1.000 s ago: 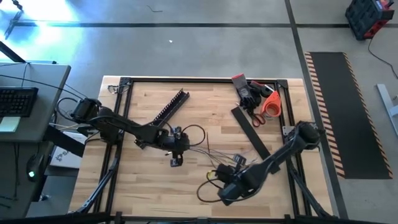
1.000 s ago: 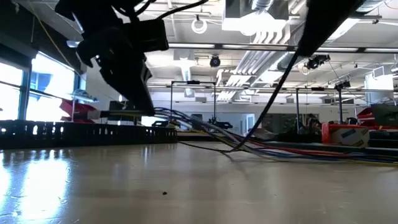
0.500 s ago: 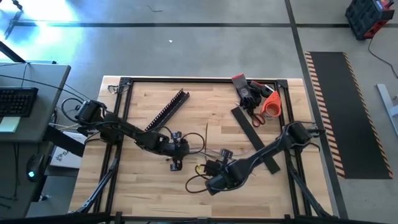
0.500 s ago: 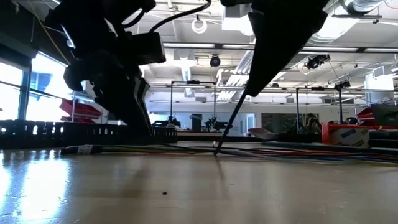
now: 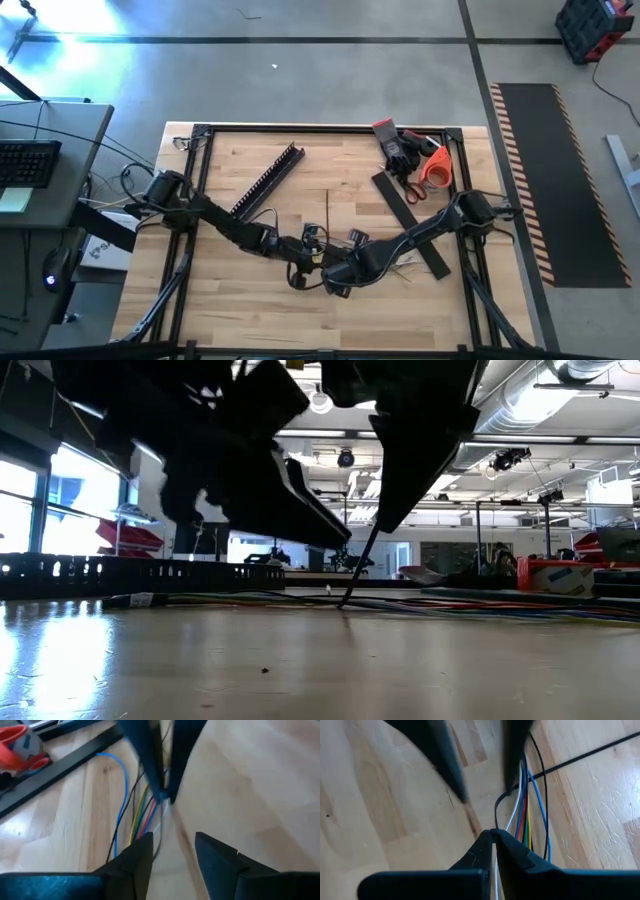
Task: Ziptie cables
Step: Wrap the cables with a black zip tie
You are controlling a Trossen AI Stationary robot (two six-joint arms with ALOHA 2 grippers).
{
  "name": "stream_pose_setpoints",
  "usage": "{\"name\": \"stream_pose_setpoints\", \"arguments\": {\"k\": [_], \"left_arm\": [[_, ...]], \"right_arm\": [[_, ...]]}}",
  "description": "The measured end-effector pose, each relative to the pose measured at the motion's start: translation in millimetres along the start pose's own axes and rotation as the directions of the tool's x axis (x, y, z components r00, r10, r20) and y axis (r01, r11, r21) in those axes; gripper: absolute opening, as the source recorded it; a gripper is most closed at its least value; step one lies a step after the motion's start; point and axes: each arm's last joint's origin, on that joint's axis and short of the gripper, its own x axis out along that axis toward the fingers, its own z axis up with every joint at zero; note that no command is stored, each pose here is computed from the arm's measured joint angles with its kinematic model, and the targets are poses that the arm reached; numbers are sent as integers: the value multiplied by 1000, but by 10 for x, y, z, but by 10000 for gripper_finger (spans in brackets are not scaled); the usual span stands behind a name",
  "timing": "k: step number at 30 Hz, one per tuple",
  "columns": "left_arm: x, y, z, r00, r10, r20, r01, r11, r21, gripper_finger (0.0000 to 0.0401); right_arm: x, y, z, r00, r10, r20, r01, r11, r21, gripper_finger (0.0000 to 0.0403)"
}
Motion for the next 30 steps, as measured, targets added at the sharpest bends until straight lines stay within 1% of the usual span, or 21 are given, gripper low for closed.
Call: {"name": "stream_pose_setpoints", "arguments": {"k": [3,7,12,15,20,22,25,28,30], "left_arm": [[87,29,-54,999,32,19,-31,999,-12,131],[186,79,-124,998,50,25,-49,998,-39,130],[246,139,-100,999,19,42,-17,998,-55,116],[261,154,-76,999,1,53,3,998,-67,86],[269,165,-71,996,-58,64,64,994,-84,12],[267,153,-69,996,-61,64,66,994,-83,6],[242,126,-102,996,-46,80,52,995,-83,1],[197,127,-191,994,-24,103,35,994,-108,0],[147,126,-253,989,-14,147,33,992,-124,0]], "right_arm": [[1,-22,27,1000,13,-2,-13,1000,8,0],[18,-53,61,999,37,-17,-37,999,12,0],[30,-79,79,998,46,-29,-46,999,17,0],[29,-78,78,998,49,-32,-49,999,14,0],[24,-77,77,998,54,-35,-54,999,0,0],[24,-77,78,998,54,-34,-54,998,-9,2],[2,-56,60,998,58,-32,-60,998,-38,26],[-107,-58,34,998,64,-27,-66,995,-81,73],[-248,-76,5,999,50,-2,-50,992,-120,108]]}}
